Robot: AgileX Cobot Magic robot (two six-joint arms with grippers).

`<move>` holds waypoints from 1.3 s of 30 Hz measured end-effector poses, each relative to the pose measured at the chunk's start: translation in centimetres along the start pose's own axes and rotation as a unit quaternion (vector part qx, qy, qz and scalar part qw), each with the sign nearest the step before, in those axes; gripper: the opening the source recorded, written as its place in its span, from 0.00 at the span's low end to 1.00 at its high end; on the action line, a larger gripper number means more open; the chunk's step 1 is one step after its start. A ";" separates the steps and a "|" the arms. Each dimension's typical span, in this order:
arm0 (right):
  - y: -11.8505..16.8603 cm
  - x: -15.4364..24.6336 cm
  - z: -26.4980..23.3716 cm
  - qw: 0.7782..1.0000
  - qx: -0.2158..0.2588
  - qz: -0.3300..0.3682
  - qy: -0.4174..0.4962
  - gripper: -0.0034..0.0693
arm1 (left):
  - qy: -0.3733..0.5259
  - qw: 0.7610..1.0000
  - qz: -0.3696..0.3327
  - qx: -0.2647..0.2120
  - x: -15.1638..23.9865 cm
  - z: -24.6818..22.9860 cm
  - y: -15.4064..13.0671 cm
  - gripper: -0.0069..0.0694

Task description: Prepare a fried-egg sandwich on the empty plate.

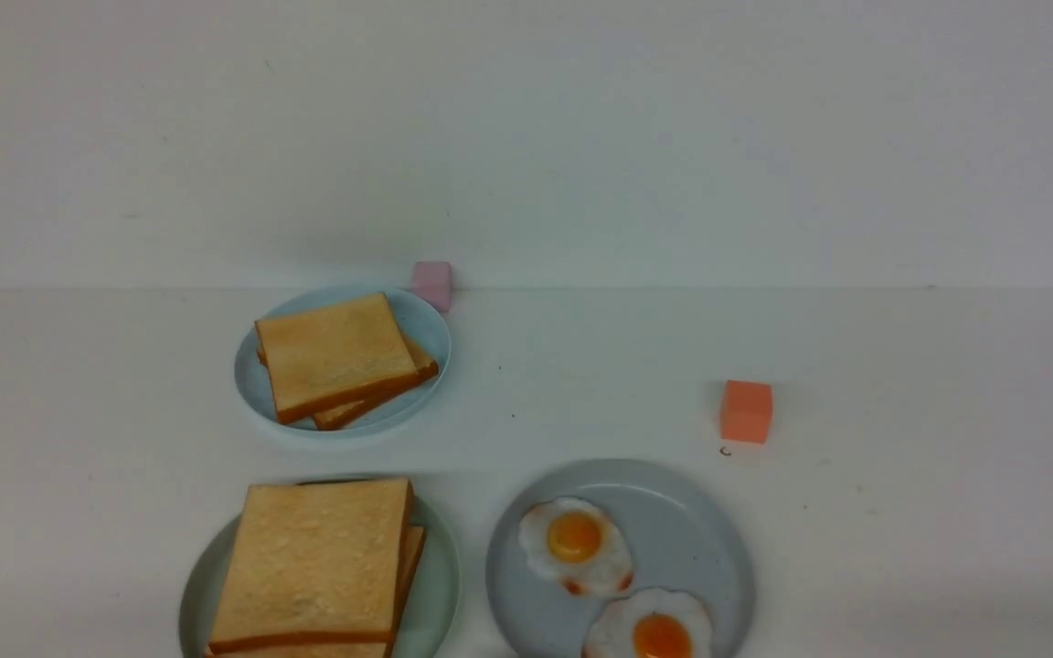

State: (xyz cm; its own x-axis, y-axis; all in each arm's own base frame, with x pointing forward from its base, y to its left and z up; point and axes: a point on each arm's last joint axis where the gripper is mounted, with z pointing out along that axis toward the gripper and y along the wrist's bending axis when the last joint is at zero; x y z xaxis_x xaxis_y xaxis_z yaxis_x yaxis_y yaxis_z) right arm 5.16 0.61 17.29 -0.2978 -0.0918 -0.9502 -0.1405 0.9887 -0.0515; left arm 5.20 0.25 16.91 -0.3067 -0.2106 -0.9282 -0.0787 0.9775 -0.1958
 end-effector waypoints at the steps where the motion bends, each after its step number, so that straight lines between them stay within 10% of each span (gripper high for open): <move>1: -0.1 0.0 0.0 1.000 0.005 0.002 0.000 0.17 | 0.000 1.000 0.000 0.000 0.0 0.0 0.0 0.13; 39: -0.5 0.0 0.0 0.999 0.050 0.018 0.003 0.24 | 0.000 1.000 0.000 0.000 0.0 0.0 0.0 0.19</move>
State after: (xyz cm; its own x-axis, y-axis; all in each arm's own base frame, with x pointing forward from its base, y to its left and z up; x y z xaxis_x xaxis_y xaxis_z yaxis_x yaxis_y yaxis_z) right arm 5.19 0.07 17.29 -0.3058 -0.0571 -0.9504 -0.0357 0.9982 -0.0485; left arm 5.20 0.25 16.91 -0.3067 -0.2106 -0.9282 -0.0787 0.9775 -0.1958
